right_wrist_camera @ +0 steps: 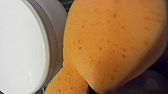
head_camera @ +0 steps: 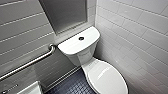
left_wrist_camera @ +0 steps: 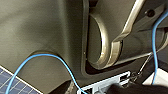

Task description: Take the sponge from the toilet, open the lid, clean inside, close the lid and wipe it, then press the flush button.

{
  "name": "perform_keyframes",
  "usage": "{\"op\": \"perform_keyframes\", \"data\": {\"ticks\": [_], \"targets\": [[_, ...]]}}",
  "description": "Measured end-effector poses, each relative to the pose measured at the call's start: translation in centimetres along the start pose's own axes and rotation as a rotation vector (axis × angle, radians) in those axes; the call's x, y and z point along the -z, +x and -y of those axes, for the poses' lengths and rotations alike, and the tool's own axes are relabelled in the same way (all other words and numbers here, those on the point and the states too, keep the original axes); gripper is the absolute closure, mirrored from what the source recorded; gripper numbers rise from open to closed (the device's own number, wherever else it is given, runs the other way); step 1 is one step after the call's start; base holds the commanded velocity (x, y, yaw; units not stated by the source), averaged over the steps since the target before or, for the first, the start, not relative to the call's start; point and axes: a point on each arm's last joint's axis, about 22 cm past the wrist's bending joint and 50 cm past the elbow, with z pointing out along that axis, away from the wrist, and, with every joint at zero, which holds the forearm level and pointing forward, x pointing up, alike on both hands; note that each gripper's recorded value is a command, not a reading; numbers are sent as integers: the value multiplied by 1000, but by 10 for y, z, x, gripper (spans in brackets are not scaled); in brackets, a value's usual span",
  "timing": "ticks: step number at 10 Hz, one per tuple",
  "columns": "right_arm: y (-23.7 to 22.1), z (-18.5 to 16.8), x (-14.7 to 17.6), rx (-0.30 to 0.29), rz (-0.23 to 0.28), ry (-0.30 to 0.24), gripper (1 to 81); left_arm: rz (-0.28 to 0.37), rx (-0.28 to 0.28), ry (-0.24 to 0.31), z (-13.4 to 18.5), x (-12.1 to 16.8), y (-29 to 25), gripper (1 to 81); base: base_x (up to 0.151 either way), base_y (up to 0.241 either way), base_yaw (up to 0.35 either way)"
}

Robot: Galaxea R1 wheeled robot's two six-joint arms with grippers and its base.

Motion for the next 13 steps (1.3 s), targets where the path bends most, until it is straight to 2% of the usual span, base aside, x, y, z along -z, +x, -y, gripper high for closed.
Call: {"op": "perform_keyframes", "data": {"ticks": [1, 2, 3, 5, 7, 10, 13], "targets": [[-26, -25, 15, -18, 34, -35, 811, -3, -1, 0, 0, 0, 2, 10, 0, 0, 0], [-37, -27, 23, -25, 46, -28, 811, -4, -2, 1, 1, 0, 3, 10, 0, 0, 0], [-45, -18, 34, -17, 49, 4, 811, -5, -3, 2, 1, 0, 5, 10, 0, 0, 0], [-54, -4, 54, 7, 69, 33, 811, -6, -4, 2, 2, 0, 5, 10, 0, 0, 0], [-49, 42, 55, 47, 76, 108, 811, -6, -4, 2, 2, 0, 5, 10, 0, 0, 0], [-16, 124, 32, 149, 82, 204, 811, -5, -4, 3, 2, 0, 5, 10, 0, 0, 0], [-10, 200, 4, 252, 150, 252, 811, -6, -5, 3, 2, 0, 5, 10, 0, 0, 0]]}}
